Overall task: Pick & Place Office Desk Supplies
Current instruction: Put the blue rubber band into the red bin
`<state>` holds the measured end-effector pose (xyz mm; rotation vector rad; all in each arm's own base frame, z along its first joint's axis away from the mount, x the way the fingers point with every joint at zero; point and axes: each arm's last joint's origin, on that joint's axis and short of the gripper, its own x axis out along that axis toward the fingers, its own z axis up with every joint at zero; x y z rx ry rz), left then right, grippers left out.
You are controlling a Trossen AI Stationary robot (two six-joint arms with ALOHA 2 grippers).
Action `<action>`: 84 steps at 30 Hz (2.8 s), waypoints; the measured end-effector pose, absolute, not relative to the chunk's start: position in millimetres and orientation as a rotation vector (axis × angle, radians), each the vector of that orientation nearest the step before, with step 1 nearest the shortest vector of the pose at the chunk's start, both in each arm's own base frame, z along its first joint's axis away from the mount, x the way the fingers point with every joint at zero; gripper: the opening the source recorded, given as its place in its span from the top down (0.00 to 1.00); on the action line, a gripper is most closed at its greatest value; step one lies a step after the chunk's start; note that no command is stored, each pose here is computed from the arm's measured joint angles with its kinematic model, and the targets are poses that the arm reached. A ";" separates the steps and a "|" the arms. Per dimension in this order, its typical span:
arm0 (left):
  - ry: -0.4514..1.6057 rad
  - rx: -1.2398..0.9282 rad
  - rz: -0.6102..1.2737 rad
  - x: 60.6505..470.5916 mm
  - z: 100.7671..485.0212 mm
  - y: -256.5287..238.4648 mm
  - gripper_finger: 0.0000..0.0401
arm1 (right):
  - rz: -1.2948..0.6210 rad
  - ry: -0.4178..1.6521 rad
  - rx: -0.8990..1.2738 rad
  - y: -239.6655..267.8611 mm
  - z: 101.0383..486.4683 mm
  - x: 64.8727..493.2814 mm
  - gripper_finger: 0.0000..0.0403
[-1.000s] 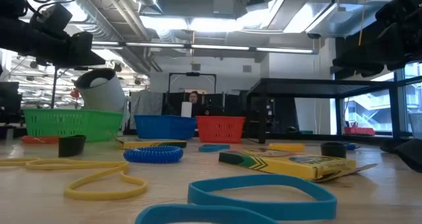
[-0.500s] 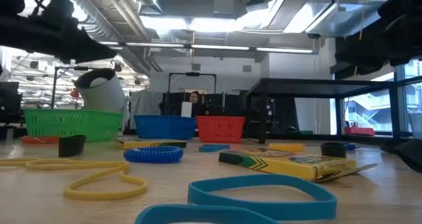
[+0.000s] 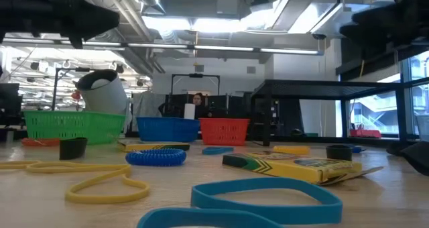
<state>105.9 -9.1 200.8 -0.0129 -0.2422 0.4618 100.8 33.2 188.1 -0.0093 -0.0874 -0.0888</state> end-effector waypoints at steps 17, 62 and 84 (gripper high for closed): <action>-0.030 -0.009 0.367 164.2 252.9 -26.9 0.52 | -0.202 -0.175 -0.124 29.1 225.3 97.7 0.50; 1.511 -0.702 0.745 135.5 142.5 -79.7 0.57 | -0.238 -0.118 -0.242 30.9 222.1 103.2 0.50; 1.506 -0.760 0.673 134.4 129.9 -80.3 0.91 | -0.237 -0.118 -0.240 30.9 222.1 103.2 0.50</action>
